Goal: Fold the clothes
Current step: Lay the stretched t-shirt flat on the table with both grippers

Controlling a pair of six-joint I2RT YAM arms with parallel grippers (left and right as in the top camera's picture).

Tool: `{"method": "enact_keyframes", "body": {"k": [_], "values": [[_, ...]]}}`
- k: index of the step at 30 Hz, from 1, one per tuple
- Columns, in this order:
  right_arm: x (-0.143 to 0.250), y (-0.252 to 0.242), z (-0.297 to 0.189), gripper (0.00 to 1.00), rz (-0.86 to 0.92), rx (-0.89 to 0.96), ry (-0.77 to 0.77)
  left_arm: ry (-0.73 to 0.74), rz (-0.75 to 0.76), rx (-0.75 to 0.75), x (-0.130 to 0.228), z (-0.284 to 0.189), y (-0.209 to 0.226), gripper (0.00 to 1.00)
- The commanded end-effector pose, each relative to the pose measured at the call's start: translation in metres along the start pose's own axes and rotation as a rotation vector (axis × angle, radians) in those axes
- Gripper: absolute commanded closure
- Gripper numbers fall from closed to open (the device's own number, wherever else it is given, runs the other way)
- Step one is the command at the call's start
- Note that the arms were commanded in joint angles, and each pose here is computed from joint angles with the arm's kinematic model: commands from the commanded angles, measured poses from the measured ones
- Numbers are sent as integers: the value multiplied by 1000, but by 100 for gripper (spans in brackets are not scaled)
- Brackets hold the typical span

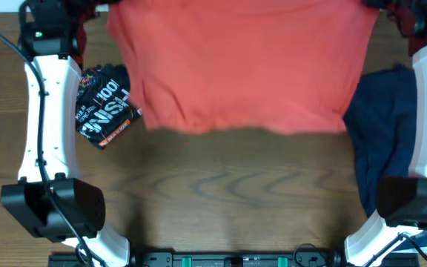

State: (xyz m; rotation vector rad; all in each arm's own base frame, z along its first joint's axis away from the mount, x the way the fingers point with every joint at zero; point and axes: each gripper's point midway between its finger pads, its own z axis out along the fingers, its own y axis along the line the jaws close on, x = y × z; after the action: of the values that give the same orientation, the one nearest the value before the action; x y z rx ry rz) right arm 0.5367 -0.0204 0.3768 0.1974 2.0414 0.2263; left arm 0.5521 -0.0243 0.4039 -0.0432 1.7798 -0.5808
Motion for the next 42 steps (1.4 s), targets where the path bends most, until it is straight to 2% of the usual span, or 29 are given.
{"method": "enact_keyframes", "body": {"k": [1, 4, 7, 9, 13, 19, 28, 32, 35, 37, 42], "values": [[-68, 10, -78, 99, 17, 38, -222, -195, -18, 144, -91, -63, -53, 94], [-74, 6, -106, 99, 0, 85, -243, -204, 0, 172, -110, -93, -63, 94], [-49, -7, -113, 99, -2, 148, -144, -98, -45, 192, -92, -114, -66, 94], [-23, -18, -113, 99, 7, 207, -40, 31, -84, 189, -62, -124, -66, 94], [45, -33, -109, 99, 13, 264, 237, 358, -174, 98, 26, -141, -53, 94], [149, -49, -120, 99, -19, 313, 678, 833, -289, -90, 149, -175, -31, 94], [267, -70, -137, 99, -6, 363, 1133, 1309, -428, -310, 263, -239, -5, 94], [308, -77, -148, 99, 26, 395, 1257, 1413, -478, -334, 299, -260, -3, 94], [334, -83, -156, 99, 60, 420, 1282, 1458, -497, -350, 325, -277, -3, 94], [347, -87, -165, 99, 90, 440, 1281, 1478, -500, -410, 339, -293, 1, 94], [367, -96, -190, 99, 151, 473, 1238, 1395, -546, -487, 349, -314, 0, 94]]}}
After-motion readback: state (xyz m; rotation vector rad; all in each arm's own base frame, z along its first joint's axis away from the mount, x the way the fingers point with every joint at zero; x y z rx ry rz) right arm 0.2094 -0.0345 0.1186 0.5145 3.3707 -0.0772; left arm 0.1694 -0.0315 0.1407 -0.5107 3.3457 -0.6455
